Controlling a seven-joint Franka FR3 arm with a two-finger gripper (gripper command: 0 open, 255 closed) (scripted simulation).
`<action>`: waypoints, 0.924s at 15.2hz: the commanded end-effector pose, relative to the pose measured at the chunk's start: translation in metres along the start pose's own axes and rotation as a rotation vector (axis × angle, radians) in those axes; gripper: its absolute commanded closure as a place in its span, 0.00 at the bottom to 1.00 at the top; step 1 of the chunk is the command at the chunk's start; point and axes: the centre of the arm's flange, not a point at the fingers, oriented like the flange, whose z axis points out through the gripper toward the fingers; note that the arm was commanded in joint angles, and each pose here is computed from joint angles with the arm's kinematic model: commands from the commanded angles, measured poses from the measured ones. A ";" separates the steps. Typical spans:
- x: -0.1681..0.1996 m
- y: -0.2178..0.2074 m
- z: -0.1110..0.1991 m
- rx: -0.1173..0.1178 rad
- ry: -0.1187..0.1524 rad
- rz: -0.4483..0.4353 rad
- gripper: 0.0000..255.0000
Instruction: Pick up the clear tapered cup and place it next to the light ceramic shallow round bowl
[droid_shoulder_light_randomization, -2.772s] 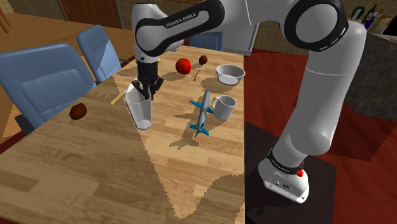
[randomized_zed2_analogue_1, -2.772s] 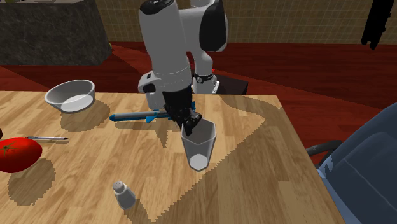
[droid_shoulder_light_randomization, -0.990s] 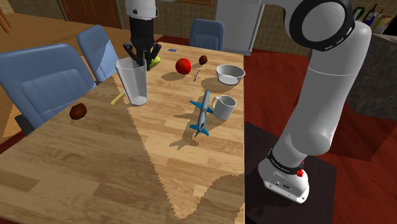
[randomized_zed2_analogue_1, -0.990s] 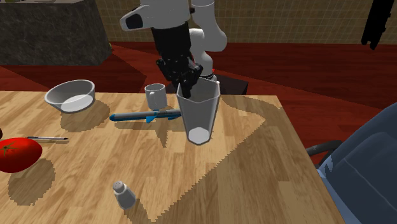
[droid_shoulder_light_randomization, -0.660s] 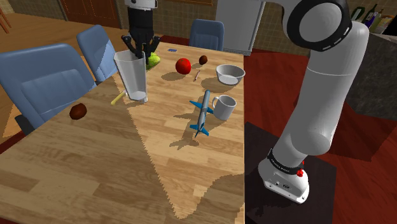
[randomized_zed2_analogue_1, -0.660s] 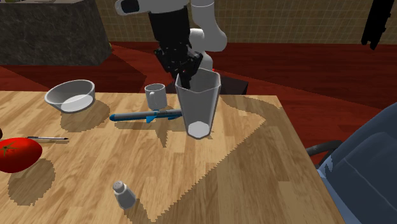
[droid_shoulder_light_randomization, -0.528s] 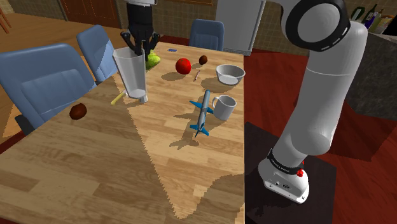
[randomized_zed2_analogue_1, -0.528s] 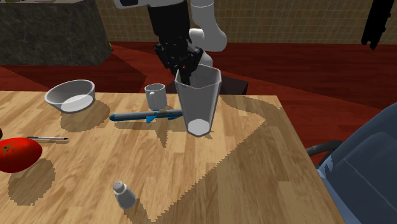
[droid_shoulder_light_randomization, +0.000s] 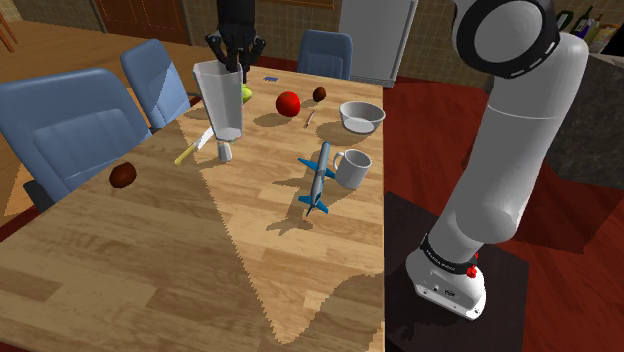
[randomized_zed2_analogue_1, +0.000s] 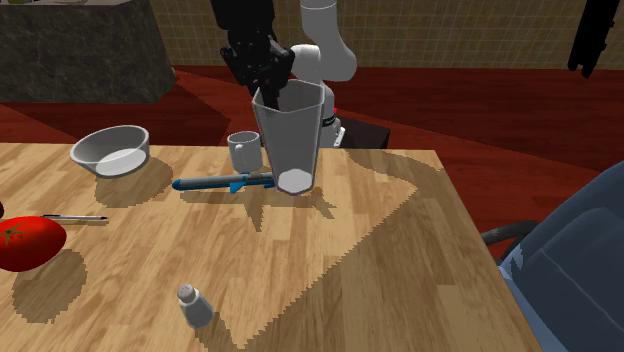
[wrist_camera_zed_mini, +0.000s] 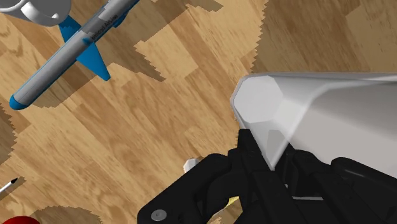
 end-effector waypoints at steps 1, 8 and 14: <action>-0.004 0.026 -0.004 0.000 0.000 -0.001 1.00; -0.007 0.118 -0.015 0.000 0.000 -0.001 1.00; -0.009 0.196 -0.024 0.000 0.000 -0.001 1.00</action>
